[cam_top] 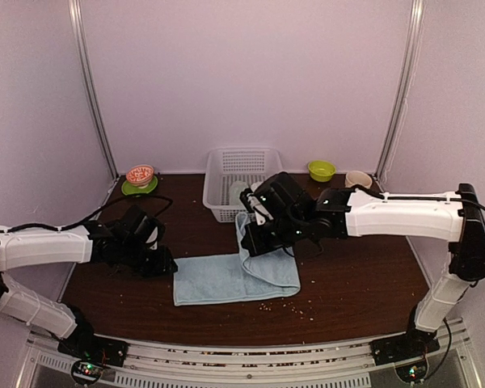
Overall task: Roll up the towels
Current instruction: Fold the towel at the center of the board.
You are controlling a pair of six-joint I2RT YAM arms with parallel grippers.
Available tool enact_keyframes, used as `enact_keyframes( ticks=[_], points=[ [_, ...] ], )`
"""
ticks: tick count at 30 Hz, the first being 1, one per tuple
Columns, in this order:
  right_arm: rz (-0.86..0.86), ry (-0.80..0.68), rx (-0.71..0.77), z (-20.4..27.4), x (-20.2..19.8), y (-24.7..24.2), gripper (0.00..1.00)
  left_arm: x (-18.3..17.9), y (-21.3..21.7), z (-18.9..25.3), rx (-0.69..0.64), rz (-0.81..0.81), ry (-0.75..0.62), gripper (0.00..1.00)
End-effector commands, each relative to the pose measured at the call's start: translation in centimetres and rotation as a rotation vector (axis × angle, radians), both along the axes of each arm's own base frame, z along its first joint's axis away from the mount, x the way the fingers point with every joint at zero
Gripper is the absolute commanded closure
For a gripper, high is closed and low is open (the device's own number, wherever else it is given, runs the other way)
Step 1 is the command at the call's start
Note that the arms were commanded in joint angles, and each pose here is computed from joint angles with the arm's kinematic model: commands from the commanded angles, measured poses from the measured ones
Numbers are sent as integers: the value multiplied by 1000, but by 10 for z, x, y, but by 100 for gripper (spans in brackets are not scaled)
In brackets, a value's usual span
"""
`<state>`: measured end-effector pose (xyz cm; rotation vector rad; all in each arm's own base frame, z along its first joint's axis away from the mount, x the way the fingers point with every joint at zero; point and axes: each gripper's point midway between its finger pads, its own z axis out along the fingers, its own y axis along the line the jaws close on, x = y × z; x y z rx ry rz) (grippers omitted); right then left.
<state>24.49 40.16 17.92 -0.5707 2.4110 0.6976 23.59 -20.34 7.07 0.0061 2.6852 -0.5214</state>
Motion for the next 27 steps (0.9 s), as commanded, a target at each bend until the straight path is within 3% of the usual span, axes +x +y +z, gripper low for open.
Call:
enact_keyframes(
  ticks=[1, 27],
  points=[
    [50, 2, 55, 10, -8, 34, 100, 0, 11, 5, 3, 68, -32, 66],
    [158, 42, 52, -5, -23, 107, 100, -10, 33, 4, 37, 115, -52, 66]
  ],
)
